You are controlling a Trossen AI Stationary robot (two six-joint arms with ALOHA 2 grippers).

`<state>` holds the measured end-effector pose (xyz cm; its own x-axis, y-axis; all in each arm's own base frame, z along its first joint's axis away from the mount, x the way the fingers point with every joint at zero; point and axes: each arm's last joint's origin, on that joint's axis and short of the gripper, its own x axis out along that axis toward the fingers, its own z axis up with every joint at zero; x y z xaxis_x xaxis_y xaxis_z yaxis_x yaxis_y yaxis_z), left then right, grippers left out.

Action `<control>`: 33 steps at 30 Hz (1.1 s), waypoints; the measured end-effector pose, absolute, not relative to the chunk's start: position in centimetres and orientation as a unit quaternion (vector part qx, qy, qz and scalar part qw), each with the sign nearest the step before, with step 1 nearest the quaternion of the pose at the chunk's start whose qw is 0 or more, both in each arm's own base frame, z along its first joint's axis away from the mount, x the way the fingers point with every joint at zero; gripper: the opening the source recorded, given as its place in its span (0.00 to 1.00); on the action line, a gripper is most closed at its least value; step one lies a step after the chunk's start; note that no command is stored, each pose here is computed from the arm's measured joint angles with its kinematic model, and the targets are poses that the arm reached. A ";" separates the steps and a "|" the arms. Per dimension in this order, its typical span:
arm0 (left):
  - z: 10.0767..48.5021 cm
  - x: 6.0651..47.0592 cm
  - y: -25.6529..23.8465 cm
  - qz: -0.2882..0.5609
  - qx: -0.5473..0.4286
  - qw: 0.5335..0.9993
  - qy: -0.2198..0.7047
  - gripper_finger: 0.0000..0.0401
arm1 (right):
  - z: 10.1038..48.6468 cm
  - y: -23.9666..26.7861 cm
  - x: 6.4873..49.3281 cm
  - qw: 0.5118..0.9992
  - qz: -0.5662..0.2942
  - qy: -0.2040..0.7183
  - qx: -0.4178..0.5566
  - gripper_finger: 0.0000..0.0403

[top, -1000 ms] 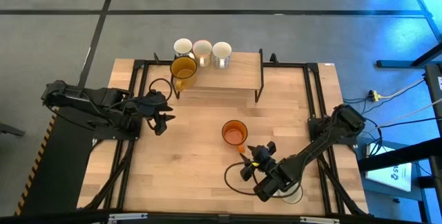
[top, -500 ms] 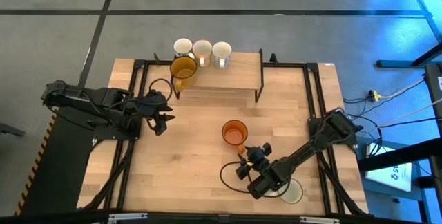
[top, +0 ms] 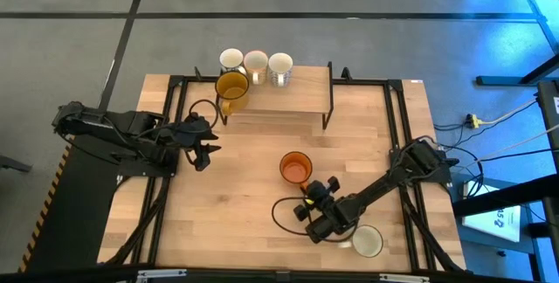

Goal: Place coffee mugs
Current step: Put the orange mug on the shelf

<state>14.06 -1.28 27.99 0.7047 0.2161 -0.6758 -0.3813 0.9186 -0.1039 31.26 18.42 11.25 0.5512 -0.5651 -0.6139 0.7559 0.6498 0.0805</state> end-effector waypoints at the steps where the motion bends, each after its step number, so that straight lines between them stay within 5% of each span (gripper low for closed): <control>1: 28.0 14.1 -1.3 0.163 -0.119 0.915 0.348 0.41 | 11.3 18.4 31.3 0.865 -0.381 0.282 0.167 0.16; 14: 32.5 11.8 -1.0 0.139 -0.087 0.908 0.385 0.41 | 17.2 18.2 34.6 0.868 -0.374 0.287 0.156 0.16; 24: 35.1 9.4 -0.6 0.101 -0.011 0.932 0.348 0.41 | 24.8 12.8 40.2 0.865 -0.421 0.213 0.169 0.16; 33: 35.6 8.0 -0.4 0.104 -0.015 0.942 0.320 0.41 | 27.1 6.2 42.6 0.846 -0.476 0.178 0.161 0.16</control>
